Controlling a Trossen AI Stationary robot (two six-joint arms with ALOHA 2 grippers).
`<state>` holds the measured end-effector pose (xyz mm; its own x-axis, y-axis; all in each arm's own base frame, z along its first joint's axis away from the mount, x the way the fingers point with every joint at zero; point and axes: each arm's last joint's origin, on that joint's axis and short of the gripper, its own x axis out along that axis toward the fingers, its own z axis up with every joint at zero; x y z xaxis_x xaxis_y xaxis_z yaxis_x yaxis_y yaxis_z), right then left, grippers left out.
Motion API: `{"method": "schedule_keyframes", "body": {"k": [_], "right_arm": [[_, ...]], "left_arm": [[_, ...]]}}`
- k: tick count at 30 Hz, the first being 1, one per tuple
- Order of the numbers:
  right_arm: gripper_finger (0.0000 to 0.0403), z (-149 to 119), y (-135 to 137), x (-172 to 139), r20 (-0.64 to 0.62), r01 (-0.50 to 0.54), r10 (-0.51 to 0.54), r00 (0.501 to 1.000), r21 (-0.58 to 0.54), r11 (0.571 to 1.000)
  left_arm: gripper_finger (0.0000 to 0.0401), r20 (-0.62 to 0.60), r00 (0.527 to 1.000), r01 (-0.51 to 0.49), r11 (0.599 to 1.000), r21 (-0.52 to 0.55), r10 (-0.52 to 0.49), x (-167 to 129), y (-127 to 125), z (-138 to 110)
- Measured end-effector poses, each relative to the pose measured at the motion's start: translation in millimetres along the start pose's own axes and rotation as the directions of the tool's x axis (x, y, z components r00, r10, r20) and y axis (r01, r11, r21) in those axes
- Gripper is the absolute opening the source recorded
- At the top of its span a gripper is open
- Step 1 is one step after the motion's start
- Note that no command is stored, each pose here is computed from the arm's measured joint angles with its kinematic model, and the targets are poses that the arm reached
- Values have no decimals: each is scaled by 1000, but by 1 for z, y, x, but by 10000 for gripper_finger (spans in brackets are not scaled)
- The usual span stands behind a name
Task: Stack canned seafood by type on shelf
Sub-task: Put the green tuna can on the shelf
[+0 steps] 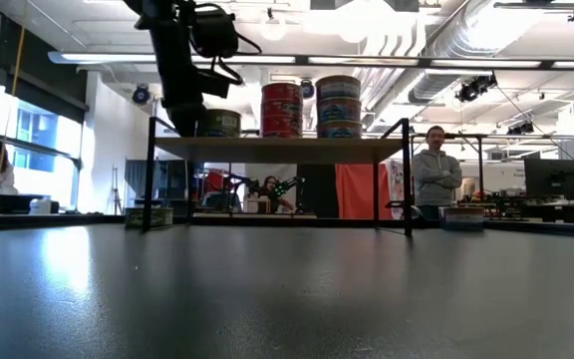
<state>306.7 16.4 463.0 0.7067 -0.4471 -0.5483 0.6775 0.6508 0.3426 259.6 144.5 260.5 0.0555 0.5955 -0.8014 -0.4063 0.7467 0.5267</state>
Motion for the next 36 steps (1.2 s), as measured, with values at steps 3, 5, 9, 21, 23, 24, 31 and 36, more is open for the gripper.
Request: {"method": "schedule_keyframes", "body": {"k": [3,5,9,21,23,24,31,36], "right_arm": [[119,-1,1,-1,-1,-5,5,1000,-3,1000],[119,-1,1,-1,0,-6,6,1000,-1,1000],[119,-1,3,-1,9,-12,12,1000,3,1000],[119,0,4,-1,20,-25,24,999,11,1000],[119,1,4,-1,23,-27,27,999,13,1000],[119,1,5,-1,25,-29,29,999,14,999],[119,1,5,-1,27,-32,32,999,17,999],[119,1,5,-1,31,-36,36,999,18,999]], "left_arm": [[0,29,1000,-1,1000,-16,2,1,-1,4],[0,55,999,0,999,-33,2,1,0,7],[0,89,996,14,999,-51,-9,1,0,10],[0,143,990,14,997,-82,-2,-1,0,15],[0,165,986,6,995,-97,10,-1,0,18],[0,173,985,-3,995,-102,20,-1,1,19],[0,196,979,-38,992,-124,62,1,8,21],[0,128,991,-34,995,-94,46,-3,9,11]]}}
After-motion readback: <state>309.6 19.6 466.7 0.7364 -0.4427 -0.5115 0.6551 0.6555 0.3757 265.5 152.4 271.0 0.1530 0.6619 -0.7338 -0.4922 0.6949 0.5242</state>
